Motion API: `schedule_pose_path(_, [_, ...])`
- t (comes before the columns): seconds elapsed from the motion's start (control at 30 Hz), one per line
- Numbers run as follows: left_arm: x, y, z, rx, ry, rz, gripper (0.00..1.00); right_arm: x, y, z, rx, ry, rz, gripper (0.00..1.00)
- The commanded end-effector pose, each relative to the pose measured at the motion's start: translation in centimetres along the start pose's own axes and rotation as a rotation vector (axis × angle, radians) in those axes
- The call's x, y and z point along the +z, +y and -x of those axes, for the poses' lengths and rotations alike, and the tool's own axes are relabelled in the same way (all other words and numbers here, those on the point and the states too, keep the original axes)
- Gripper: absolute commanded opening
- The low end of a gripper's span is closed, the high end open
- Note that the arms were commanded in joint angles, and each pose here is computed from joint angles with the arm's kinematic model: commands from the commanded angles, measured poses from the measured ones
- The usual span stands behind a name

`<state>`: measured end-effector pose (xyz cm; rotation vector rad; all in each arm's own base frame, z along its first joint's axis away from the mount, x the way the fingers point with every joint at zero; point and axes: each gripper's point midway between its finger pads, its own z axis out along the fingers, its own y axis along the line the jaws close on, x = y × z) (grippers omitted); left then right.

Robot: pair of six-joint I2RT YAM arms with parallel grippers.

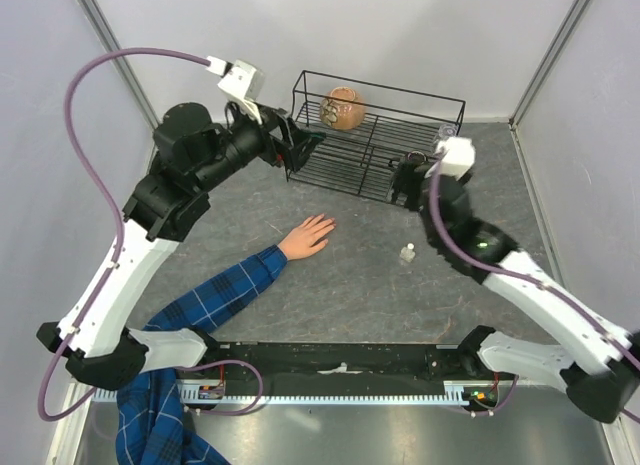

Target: Paint the nails

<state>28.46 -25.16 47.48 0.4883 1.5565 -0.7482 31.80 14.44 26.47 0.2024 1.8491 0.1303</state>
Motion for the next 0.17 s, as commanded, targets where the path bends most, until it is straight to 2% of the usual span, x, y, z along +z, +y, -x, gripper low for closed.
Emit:
schedule_pose_path(0.0, [-2.8, -0.5, 8.5, 0.06, -0.212, 0.031, 0.93, -6.2, -0.1, 11.8, 0.012, -0.17, 0.093, 0.98])
schedule_pose_path(0.03, [-3.2, -0.6, 9.4, 0.066, -0.233, 0.036, 0.92, -7.0, -0.4, 13.4, 0.012, -0.197, 0.091, 0.98])
schedule_pose_path(0.07, [-4.0, -0.8, 10.9, 0.074, -0.27, 0.04, 0.91, -8.7, -0.2, 16.9, 0.052, -0.257, 0.119, 0.98])
schedule_pose_path(0.13, [-5.0, -0.8, 12.7, 0.07, -0.325, 0.061, 0.91, -10.0, 0.0, 19.5, 0.059, -0.294, 0.14, 0.98])
